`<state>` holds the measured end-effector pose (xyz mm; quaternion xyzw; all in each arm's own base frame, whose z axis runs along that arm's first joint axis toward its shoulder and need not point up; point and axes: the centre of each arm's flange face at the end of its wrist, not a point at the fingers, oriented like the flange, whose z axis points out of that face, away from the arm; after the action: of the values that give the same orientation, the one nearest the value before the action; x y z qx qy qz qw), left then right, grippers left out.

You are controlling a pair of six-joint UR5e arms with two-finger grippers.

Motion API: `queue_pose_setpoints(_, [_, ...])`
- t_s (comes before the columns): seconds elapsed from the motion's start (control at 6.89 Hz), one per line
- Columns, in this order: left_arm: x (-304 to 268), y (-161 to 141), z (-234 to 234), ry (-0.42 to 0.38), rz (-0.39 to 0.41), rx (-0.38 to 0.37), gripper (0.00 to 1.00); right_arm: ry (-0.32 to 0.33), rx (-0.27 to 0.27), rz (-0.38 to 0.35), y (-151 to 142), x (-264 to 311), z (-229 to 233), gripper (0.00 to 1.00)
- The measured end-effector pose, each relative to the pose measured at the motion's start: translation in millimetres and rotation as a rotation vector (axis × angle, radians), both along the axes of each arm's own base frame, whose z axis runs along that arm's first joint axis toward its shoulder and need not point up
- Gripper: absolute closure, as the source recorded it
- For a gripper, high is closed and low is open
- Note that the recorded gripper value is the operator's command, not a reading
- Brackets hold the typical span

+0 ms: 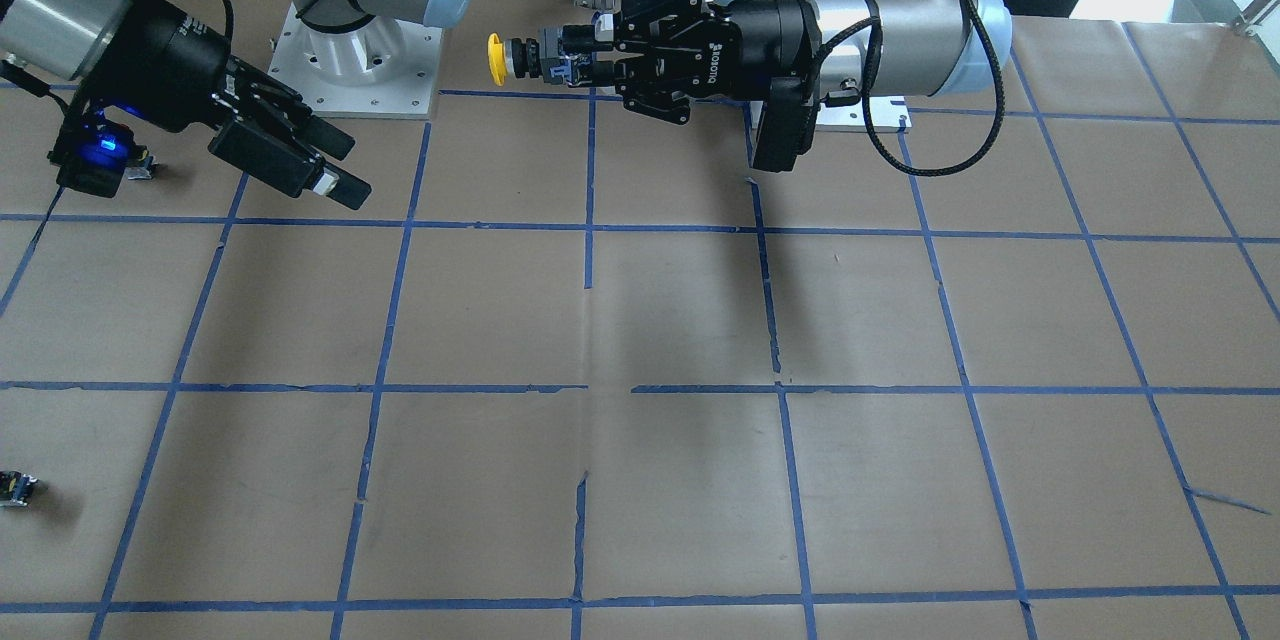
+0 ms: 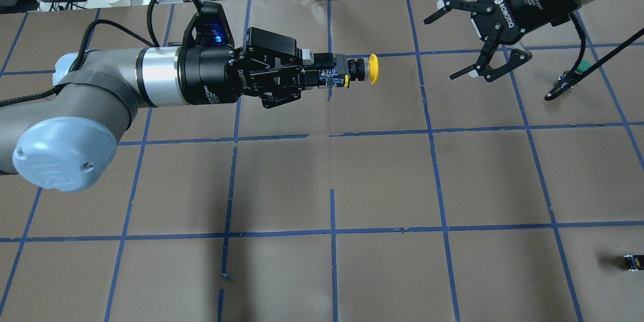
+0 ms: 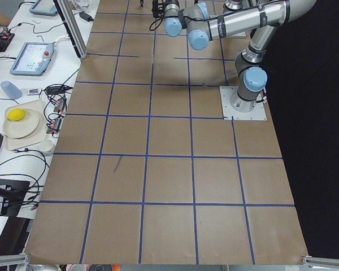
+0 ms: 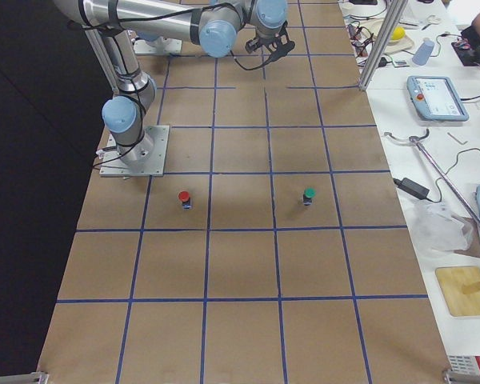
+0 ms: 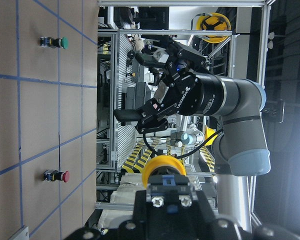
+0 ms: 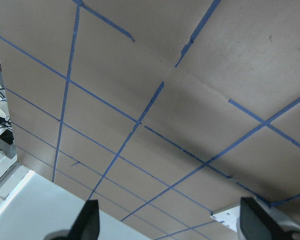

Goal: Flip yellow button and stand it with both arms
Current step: 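Hold the button with the left gripper while the right gripper grasps its yellow cap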

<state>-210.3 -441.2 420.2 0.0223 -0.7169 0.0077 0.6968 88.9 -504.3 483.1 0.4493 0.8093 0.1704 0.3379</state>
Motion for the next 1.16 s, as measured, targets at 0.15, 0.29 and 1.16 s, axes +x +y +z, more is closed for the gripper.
queue_pose_setpoints(0.15, [0,-1,2,0.022,0.008,-0.008,0.92,-0.062,0.018,-0.023,6,7,8,0.00])
queue_pose_setpoints(0.29, [0,-2,4,0.031,0.011,-0.012,0.92,-0.103,0.026,-0.038,11,14,16,0.00])
queue_pose_setpoints(1.16, [-5,0,5,0.034,0.002,-0.018,0.92,-0.187,0.099,-0.020,30,69,28,0.00])
